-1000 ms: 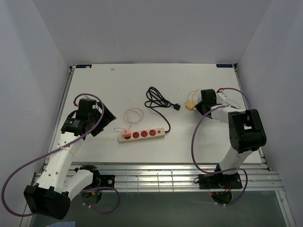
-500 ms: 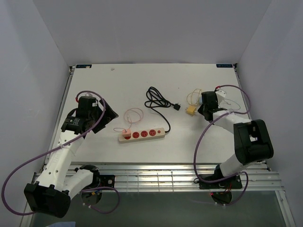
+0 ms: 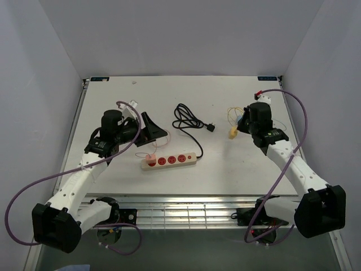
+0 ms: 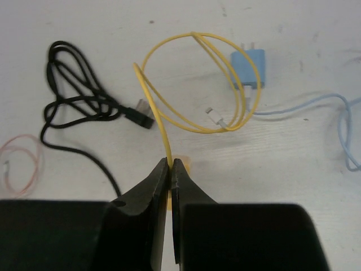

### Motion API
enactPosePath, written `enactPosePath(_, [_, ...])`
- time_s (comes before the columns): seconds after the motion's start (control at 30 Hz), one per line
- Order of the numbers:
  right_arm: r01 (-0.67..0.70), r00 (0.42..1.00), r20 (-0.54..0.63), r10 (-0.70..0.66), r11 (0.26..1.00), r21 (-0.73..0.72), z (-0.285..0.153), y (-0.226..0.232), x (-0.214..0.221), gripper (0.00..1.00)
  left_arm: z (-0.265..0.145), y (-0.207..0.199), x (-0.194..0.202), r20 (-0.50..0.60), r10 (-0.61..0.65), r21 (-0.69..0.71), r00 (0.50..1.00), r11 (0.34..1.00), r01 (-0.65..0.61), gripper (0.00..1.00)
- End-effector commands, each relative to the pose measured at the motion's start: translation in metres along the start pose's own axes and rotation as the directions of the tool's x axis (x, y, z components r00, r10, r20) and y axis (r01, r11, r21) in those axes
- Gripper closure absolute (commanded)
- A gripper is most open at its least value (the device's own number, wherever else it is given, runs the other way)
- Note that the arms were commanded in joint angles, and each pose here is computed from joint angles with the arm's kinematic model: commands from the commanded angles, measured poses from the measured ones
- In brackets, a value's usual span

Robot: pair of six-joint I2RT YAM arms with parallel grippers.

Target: Insert the plug

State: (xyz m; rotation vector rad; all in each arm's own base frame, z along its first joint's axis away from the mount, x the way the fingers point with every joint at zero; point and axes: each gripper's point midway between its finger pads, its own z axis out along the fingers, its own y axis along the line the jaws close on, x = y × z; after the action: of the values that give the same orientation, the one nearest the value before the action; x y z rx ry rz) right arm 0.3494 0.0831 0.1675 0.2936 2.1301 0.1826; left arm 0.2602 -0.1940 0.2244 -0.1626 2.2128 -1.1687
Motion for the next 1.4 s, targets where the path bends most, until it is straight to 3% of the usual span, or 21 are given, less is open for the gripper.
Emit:
enactPosePath(0.0, [0.112,0.993,0.026,-0.111,0.905,-0.409,-0.05,0.075,-0.027,0.92,0.008,-0.066,0.01,-0.028,0.229,0.314,0.973,0.926,-0.209,0.02])
enactPosePath(0.13, [0.187,0.982,0.099,-0.162,0.723,-0.665,-0.101,0.12,-0.04,0.92,0.036,-0.097,0.042,-0.111,0.362,0.43,0.926,0.857,-0.283,0.02])
enactPosePath(0.2, [0.211,0.977,0.135,-0.166,0.628,-0.749,-0.129,0.137,-0.049,0.92,0.048,-0.099,0.049,-0.159,0.367,0.468,0.916,0.845,-0.258,0.02])
enactPosePath(0.3, [0.239,0.97,0.184,-0.159,0.481,-0.844,-0.167,0.156,-0.059,0.92,0.051,-0.118,0.052,-0.129,0.423,0.574,0.897,0.769,-0.281,0.02])
enactPosePath(0.47, [0.185,0.979,0.141,-0.15,0.347,-0.919,-0.203,0.172,-0.064,0.92,0.044,-0.141,0.062,-0.065,0.524,0.656,0.849,0.664,-0.359,0.02])
enactPosePath(0.63, [0.149,0.984,0.111,-0.137,0.313,-0.938,-0.215,0.179,-0.065,0.92,0.043,-0.156,0.076,-0.018,0.58,0.689,0.814,0.597,-0.411,0.02])
enactPosePath(0.9, [0.098,0.989,0.063,-0.134,0.269,-0.958,-0.222,0.191,-0.059,0.92,0.062,-0.167,0.07,-0.008,0.561,0.684,0.828,0.608,-0.404,0.03])
enactPosePath(1.1, [0.073,0.991,0.039,-0.124,0.282,-0.957,-0.216,0.193,-0.058,0.92,0.052,-0.169,0.073,0.021,0.571,0.707,0.821,0.572,-0.416,0.17])
enactPosePath(1.2, [0.048,0.991,0.012,-0.13,0.278,-0.959,-0.212,0.194,-0.055,0.92,0.046,-0.169,0.075,0.035,0.572,0.713,0.819,0.56,-0.422,0.3])
enactPosePath(1.23, [0.04,0.991,0.003,-0.133,0.28,-0.959,-0.209,0.195,-0.053,0.92,0.045,-0.17,0.075,0.039,0.573,0.714,0.819,0.557,-0.424,0.36])
enactPosePath(1.27, [0.043,0.991,0.005,-0.133,0.285,-0.958,-0.208,0.195,-0.053,0.92,0.044,-0.17,0.075,0.04,0.573,0.714,0.819,0.557,-0.424,0.49])
enactPosePath(1.37, [0.043,0.991,0.003,-0.132,0.298,-0.953,-0.202,0.195,-0.052,0.92,0.04,-0.168,0.078,0.039,0.577,0.718,0.816,0.551,-0.424,0.65])
